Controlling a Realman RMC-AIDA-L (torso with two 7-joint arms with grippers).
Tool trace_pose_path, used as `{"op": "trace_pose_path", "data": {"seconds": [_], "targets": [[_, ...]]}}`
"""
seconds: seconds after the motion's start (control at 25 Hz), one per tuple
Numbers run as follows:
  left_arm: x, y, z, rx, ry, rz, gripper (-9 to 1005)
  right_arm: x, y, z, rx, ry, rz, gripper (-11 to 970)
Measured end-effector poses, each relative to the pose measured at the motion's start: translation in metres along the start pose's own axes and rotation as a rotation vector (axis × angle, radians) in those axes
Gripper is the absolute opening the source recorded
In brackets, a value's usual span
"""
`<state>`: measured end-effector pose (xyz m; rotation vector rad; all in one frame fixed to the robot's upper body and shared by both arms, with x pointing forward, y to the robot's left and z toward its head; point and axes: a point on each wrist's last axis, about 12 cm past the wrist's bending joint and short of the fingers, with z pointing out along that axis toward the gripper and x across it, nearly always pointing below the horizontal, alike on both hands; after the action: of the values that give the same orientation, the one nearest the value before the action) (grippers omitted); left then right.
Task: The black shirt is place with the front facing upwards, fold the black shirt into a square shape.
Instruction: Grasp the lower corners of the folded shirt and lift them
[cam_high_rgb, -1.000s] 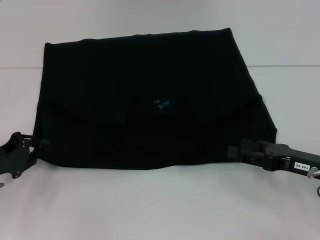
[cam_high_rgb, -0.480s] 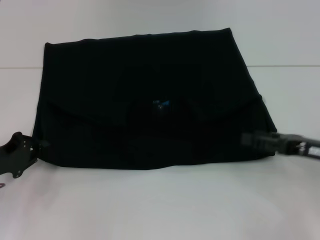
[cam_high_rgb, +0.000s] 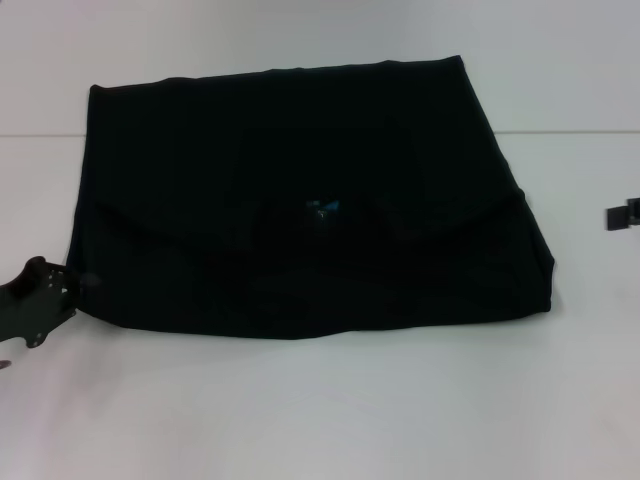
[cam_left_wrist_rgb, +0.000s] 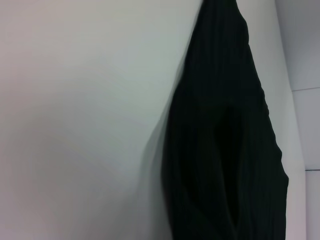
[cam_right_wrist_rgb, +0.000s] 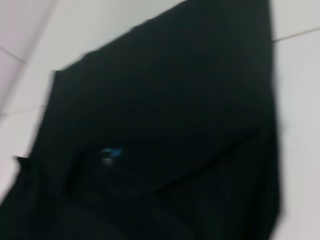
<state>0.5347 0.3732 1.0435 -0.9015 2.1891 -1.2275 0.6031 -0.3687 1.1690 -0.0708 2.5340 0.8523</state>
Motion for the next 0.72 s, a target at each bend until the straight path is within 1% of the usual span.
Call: {"op": "trace_pose_path", "data": {"seconds": [0.12,0.24,0.32,0.36,0.4,0.56,0.72], "targets": [[-0.001,-0.002,0.0,0.002,-0.001,0.004,63,-0.008,0.003,0.0,0.084,0.038,-0.017,837],[-0.003,-0.006,0.002,0.008,0.001,0.016,63,-0.009,0.004,0.009,0.121,0.072,-0.024,827],[-0.003,-0.008,0.004,0.012,0.004,0.023,63,-0.006,0.004,0.02,0.126,0.098,-0.024,820],[-0.003,-0.008,0.005,0.014,0.005,0.026,63,-0.003,0.003,0.029,0.127,0.112,-0.019,817],[-0.003,-0.009,0.006,0.015,0.006,0.029,63,-0.003,0.003,0.029,0.127,0.112,-0.019,813],[-0.003,-0.011,0.007,0.017,0.006,0.038,63,0.002,0.0,0.046,0.126,0.121,-0.002,799],[-0.004,-0.011,0.007,0.018,-0.001,0.05,63,0.005,0.005,0.062,0.091,0.11,0.018,786]]}}
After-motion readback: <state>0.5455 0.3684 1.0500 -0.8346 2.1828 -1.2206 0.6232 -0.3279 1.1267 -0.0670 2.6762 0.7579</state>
